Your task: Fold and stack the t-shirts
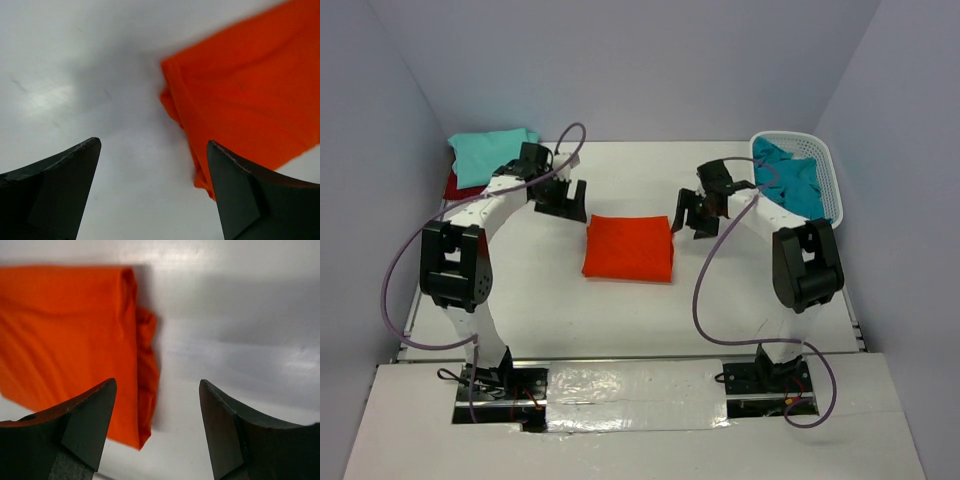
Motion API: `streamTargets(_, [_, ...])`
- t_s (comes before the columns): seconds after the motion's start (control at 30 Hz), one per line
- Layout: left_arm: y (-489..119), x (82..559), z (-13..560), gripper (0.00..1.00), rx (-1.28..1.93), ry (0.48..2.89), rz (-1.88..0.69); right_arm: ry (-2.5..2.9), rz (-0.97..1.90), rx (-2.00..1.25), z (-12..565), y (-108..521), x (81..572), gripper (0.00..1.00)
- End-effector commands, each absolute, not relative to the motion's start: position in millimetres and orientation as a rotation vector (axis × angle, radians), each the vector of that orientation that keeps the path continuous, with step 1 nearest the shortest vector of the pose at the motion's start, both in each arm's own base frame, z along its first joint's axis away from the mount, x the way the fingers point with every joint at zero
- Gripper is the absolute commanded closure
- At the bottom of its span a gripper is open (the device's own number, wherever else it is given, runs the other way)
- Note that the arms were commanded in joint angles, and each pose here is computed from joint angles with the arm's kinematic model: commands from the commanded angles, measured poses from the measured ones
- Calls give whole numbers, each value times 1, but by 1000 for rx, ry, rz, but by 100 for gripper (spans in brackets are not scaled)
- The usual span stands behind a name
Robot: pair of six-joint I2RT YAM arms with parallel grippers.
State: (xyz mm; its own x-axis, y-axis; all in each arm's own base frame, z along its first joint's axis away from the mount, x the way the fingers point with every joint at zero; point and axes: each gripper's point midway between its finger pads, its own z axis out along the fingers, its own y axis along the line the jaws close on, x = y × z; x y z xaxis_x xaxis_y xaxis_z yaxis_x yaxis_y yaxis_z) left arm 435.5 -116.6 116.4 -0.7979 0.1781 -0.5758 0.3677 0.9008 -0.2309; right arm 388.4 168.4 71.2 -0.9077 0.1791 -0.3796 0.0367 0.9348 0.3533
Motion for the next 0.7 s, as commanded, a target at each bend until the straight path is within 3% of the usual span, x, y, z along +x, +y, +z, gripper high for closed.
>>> streamTargets(0.0, [-157, 383, 89, 0, 416, 2584, -725, 2658, 685, 178, 78, 202, 362, 26])
streamTargets(0.43, [-180, 346, 32, 1, 204, 2672, -970, 2803, 740, 229, 14, 218, 321, 35])
streamTargets(0.6, [-197, 328, 8, 19, 109, 2715, -1182, 2802, 764, 218, 13, 222, 321, 37])
streamTargets(0.67, [-197, 326, -3, 32, 85, 2760, -1204, 2789, 776, 213, 15, 223, 322, 37])
